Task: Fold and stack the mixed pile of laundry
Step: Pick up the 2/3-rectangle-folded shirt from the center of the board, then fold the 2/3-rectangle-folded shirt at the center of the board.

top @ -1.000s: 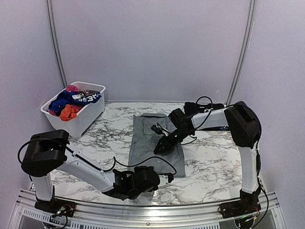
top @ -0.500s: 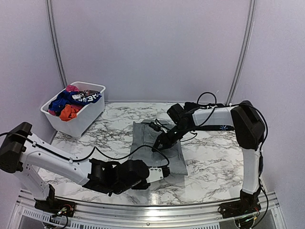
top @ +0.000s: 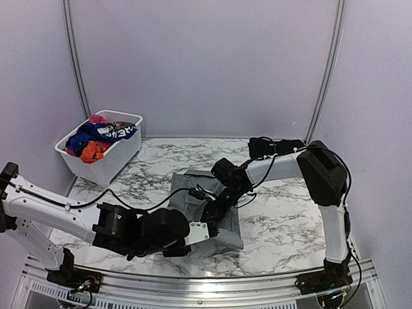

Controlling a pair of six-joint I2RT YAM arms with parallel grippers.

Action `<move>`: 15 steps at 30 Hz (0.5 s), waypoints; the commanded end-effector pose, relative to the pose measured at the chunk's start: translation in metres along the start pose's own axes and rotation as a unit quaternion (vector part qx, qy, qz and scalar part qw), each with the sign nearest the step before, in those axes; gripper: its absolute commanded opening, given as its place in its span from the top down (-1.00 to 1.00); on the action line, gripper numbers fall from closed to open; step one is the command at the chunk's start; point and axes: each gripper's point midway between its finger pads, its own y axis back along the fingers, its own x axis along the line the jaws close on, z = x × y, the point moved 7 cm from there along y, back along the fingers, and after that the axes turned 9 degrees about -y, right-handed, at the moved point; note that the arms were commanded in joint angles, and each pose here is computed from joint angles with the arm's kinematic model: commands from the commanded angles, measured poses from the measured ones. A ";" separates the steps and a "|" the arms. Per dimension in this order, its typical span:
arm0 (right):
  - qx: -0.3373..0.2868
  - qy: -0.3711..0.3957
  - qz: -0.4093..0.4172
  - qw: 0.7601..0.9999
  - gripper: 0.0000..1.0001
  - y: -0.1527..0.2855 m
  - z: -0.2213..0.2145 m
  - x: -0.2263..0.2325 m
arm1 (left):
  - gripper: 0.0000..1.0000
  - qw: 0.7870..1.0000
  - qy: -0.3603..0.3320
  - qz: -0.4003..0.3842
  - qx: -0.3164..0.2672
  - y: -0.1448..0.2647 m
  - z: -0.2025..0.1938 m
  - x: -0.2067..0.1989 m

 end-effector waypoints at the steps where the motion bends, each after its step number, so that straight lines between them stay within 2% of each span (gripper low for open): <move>1: 0.070 -0.013 -0.007 0.997 0.63 -0.037 -0.042 0.002 | 1.00 0.998 0.033 0.005 -0.049 0.043 0.023 0.034; 8: 0.105 0.009 0.066 0.992 0.57 -0.053 -0.079 0.068 | 1.00 0.998 0.040 -0.007 -0.051 0.050 0.024 0.050; 11: 0.097 -0.010 0.090 0.991 0.47 -0.046 -0.083 0.079 | 1.00 0.998 0.036 -0.034 -0.044 0.047 0.015 0.038; 13: 0.102 -0.009 0.088 0.991 0.34 -0.043 -0.085 0.080 | 1.00 0.997 0.038 -0.049 -0.044 0.047 0.011 0.032; 15: 0.102 0.005 0.076 0.992 0.29 -0.038 -0.079 0.084 | 1.00 0.996 0.038 -0.064 -0.047 0.047 0.009 0.028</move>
